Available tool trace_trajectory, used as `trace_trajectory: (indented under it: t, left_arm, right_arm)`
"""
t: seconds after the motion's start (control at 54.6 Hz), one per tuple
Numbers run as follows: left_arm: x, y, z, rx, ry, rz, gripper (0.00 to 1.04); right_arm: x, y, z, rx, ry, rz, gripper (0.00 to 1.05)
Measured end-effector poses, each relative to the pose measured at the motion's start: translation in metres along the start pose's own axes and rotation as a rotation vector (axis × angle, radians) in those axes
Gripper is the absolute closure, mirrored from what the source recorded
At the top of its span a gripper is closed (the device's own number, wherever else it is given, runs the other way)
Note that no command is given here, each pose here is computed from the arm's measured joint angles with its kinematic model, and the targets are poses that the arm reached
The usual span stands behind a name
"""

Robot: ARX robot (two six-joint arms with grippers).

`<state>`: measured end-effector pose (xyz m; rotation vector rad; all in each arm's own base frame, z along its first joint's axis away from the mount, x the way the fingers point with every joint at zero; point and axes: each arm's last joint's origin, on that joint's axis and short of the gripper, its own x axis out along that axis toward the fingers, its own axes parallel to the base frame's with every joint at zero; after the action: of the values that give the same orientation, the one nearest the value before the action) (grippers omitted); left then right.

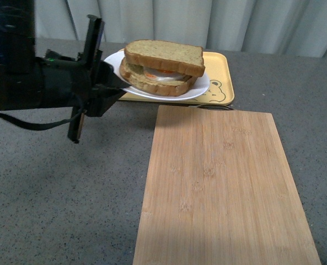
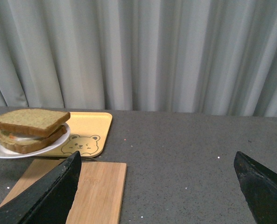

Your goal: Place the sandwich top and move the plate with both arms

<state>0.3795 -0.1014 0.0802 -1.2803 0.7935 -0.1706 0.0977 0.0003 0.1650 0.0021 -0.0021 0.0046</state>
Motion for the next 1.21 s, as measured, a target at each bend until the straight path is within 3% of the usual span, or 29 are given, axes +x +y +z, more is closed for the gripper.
trace_trajectory:
  t: [0.33,0.733,0.861,0.971,1.044,1.172,1.209]
  left_arm:
    - [0.068,-0.016,0.01,-0.022,0.021,0.0,1.01]
    - [0.09,-0.006,0.021,-0.035,0.045,0.044,1.01]
    - [0.085,-0.004,0.025,-0.02,-0.019,0.054,0.82]
    - [0.059,-0.003,0.019,0.018,-0.041,0.126,0.55]
    - [0.046,-0.009,0.015,0.054,-0.044,0.128,0.44]
    - [0.018,-0.025,0.008,0.168,-0.1,0.177,0.23]
    - [0.011,-0.025,0.003,0.278,-0.173,0.195,0.2]
  right_arm:
    - [0.0,0.0,0.0,0.0,0.0,0.0,0.09]
    - [0.0,0.0,0.0,0.0,0.0,0.0,0.09]
    - [0.0,0.0,0.0,0.0,0.0,0.0,0.09]
    - [0.0,0.0,0.0,0.0,0.0,0.0,0.09]
    - [0.0,0.0,0.0,0.0,0.0,0.0,0.09]
    - [0.0,0.0,0.0,0.0,0.0,0.0,0.09]
    - [0.0,0.0,0.0,0.0,0.0,0.0,0.09]
